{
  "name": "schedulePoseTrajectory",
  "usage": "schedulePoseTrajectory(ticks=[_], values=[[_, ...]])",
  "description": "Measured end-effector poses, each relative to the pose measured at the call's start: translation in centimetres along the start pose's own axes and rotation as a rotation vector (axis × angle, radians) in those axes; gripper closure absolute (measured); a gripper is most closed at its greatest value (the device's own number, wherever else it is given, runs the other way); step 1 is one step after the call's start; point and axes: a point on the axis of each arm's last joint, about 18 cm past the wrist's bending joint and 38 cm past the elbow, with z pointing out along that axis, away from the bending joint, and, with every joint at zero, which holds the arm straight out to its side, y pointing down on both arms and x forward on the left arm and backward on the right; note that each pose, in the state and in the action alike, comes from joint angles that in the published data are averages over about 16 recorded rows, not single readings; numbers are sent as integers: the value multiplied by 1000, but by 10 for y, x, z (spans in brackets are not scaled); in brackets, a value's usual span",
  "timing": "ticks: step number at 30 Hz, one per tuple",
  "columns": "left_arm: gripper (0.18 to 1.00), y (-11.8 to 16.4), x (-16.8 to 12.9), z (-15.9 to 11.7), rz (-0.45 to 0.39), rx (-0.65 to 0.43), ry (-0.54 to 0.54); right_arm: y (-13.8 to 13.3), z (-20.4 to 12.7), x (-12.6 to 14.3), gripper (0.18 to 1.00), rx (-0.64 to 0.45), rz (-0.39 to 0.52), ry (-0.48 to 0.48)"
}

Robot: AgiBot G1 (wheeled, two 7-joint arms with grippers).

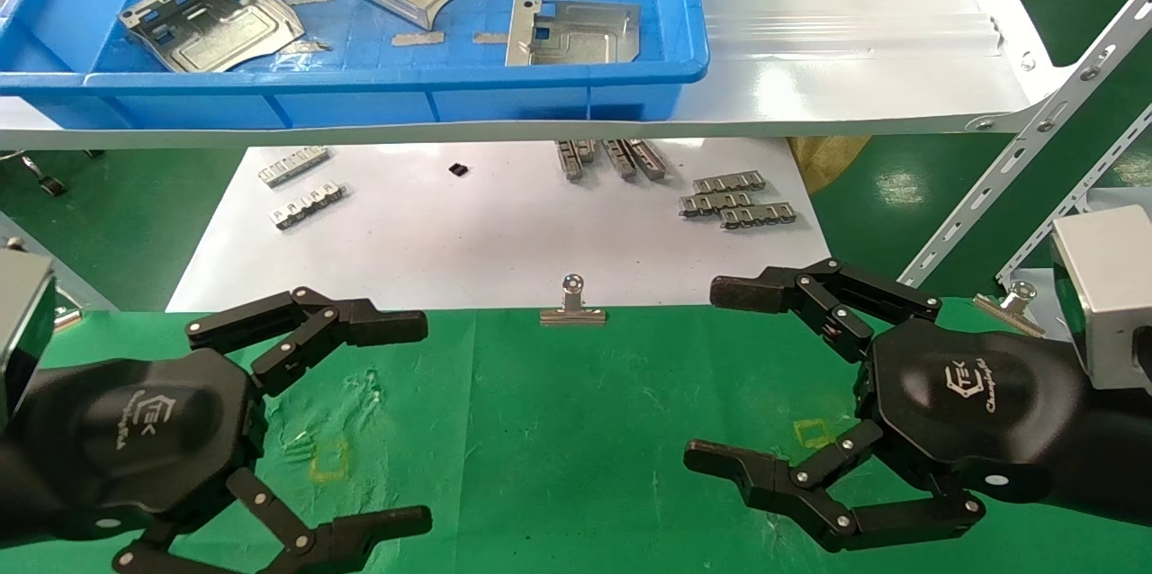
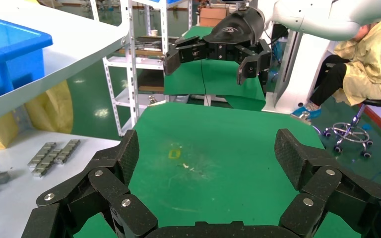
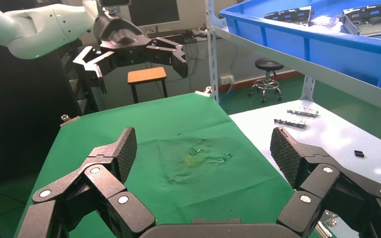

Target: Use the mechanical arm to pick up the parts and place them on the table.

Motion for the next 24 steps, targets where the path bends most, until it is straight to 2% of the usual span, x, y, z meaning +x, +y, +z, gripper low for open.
schedulePoseTrajectory(ticks=[24], values=[[183,0,0,0,0,0,0,0,0,0,178,0,0,0]])
